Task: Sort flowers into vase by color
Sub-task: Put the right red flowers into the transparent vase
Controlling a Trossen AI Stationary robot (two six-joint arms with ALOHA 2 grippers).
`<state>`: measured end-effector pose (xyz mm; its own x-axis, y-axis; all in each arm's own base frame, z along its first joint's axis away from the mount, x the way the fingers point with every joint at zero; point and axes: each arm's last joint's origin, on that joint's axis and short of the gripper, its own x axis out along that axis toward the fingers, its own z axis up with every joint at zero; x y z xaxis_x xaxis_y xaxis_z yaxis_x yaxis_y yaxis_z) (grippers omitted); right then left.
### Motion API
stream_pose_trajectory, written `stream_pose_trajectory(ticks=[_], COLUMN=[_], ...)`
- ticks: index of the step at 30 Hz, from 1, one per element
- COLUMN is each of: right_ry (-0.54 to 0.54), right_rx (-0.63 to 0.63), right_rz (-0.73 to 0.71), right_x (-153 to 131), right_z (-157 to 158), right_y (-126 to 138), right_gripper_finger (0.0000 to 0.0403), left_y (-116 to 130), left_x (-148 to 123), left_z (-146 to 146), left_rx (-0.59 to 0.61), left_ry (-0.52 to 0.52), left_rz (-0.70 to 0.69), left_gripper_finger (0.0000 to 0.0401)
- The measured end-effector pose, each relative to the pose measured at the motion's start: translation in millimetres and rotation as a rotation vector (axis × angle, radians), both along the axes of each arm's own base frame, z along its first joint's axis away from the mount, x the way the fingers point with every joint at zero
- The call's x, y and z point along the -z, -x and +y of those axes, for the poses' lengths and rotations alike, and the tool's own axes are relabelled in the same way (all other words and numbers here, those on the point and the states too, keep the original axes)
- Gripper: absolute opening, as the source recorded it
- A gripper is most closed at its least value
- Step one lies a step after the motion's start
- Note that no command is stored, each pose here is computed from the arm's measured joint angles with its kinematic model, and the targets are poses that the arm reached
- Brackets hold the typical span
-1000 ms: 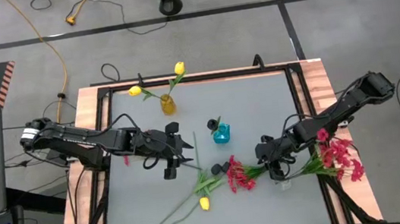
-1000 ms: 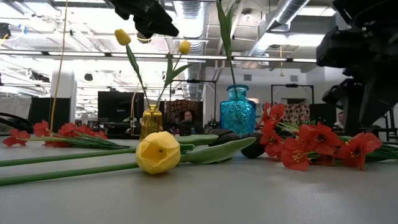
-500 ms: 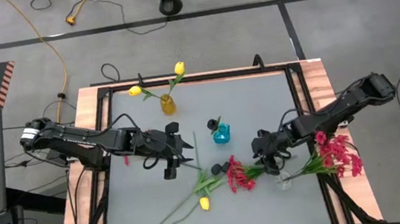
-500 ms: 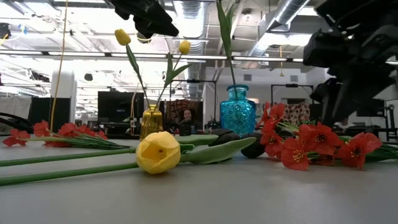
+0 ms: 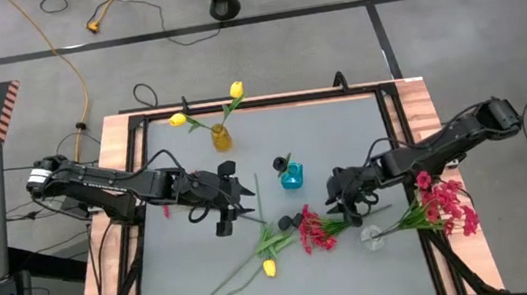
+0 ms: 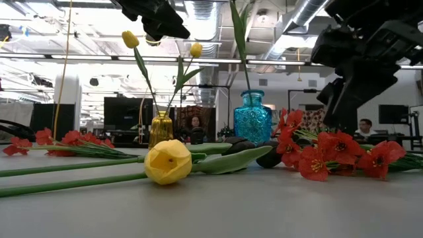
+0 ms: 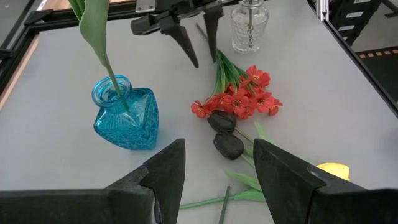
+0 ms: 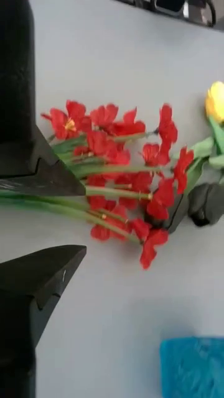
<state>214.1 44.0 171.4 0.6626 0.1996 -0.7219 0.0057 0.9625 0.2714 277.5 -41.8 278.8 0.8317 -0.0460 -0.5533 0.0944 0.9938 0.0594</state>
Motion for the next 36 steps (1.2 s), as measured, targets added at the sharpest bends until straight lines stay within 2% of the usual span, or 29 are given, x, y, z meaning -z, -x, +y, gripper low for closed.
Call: stream_pose_trajectory(ticks=[14, 23, 28, 36], right_ry=[-0.022, 0.000, -0.047, -0.041], right_rx=[-0.082, -0.077, -0.120, -0.122], right_rz=[0.012, 0.109, 0.137, 0.188], right_x=[1, 23, 34, 46], right_z=[18, 20, 23, 24], right_y=[5, -4, -9, -11], right_gripper_finger=[0.0164, 0.0164, 0.0164, 0.0164], left_y=[0, 0, 0, 0], left_x=[0, 0, 0, 0], left_z=[0, 0, 0, 0], left_rx=[-0.002, -0.002, -0.004, -0.005], left_ry=[0.003, 0.003, 0.006, 0.008], left_rz=[0.001, 0.001, 0.001, 0.001], left_gripper_finger=[0.0178, 0.0178, 0.0178, 0.0178])
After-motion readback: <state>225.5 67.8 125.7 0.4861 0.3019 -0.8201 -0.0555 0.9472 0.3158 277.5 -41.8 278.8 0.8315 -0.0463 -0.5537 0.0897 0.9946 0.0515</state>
